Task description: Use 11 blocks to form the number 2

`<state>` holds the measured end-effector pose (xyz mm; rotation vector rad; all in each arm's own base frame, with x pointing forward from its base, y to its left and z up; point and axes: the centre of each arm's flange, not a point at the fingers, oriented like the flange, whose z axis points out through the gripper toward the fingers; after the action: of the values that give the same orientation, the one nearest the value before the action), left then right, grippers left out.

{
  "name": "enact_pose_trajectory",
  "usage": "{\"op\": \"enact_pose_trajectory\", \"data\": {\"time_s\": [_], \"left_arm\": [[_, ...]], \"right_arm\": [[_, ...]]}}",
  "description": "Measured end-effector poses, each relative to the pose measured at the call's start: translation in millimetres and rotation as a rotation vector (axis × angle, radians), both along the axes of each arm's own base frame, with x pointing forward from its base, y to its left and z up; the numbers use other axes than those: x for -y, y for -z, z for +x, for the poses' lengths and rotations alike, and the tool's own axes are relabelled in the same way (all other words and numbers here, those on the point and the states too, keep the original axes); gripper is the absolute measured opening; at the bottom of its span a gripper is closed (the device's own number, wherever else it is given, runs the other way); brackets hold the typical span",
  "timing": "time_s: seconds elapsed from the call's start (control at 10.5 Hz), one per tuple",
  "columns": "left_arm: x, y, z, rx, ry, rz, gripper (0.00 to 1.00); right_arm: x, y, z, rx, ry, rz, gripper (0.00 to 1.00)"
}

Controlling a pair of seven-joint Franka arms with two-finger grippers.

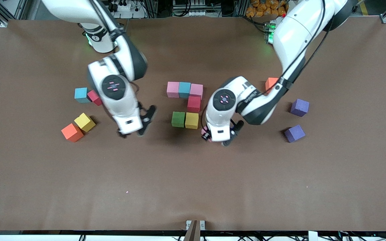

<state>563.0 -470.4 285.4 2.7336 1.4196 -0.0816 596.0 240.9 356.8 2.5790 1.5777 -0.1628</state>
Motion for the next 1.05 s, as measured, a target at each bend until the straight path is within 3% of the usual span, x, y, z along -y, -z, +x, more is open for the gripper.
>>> {"op": "enact_pose_trajectory", "data": {"time_s": [0.29, 0.57, 1.05], "left_arm": [[54, -23, -32, -0.001, -0.177, -0.036, 0.62], [95, -28, -63, 0.014, -0.334, -0.033, 0.62], [128, -10, -71, -0.002, -0.520, -0.078, 0.62]], "right_arm": [[119, 41, 15, -0.016, 0.176, -0.005, 1.00], [217, 72, 11, -0.011, 0.310, 0.009, 1.00], [271, 106, -12, -0.091, 0.413, 0.038, 1.00]]}}
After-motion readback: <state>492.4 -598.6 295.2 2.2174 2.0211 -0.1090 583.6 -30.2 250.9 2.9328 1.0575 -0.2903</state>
